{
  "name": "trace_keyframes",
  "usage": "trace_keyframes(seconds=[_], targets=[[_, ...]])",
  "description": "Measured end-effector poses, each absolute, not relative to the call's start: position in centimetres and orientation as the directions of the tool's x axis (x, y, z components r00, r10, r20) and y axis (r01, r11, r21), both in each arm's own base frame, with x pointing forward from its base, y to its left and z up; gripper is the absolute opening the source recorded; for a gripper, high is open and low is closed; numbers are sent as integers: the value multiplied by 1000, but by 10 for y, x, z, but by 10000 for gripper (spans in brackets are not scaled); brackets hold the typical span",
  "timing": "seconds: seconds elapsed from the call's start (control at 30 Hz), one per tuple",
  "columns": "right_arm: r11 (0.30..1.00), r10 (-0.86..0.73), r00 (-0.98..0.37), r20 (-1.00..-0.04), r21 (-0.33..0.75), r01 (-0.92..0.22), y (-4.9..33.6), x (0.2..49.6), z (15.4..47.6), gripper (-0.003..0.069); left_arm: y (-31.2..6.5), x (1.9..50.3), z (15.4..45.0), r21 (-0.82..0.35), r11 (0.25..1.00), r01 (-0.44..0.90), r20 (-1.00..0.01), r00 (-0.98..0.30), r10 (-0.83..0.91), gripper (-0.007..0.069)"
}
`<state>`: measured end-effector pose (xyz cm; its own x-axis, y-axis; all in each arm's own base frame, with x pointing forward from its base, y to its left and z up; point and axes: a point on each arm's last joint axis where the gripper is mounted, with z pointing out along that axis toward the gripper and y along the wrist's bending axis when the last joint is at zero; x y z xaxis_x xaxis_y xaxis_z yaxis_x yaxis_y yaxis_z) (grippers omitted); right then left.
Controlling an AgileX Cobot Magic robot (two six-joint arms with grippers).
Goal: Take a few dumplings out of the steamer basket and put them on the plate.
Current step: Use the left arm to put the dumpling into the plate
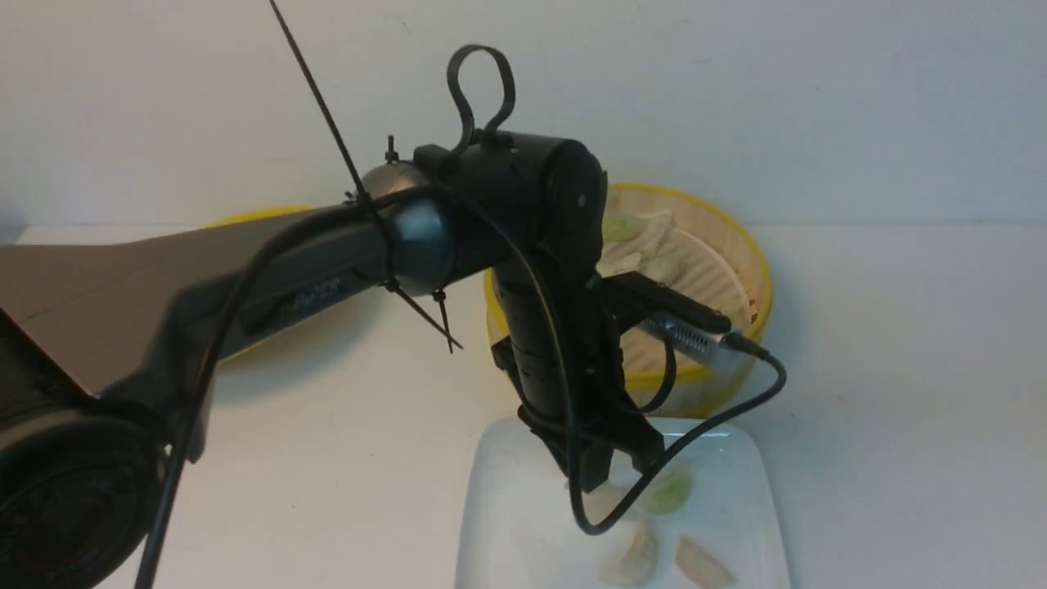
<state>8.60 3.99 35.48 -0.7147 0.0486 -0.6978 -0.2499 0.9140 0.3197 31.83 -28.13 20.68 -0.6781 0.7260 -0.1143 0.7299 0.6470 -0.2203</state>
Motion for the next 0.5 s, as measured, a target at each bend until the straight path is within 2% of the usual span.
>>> trace_keyframes(seconds=[0.33, 0.5], targets=[[914, 47, -714, -698, 318, -252, 40, 86, 355, -15, -286, 335, 194, -122, 651, 749, -221, -660, 718, 81], [910, 50, -716, -697, 327, -254, 41, 86, 355, -15, -286, 336, 190, -119, 652, 749, -219, -660, 718, 94]])
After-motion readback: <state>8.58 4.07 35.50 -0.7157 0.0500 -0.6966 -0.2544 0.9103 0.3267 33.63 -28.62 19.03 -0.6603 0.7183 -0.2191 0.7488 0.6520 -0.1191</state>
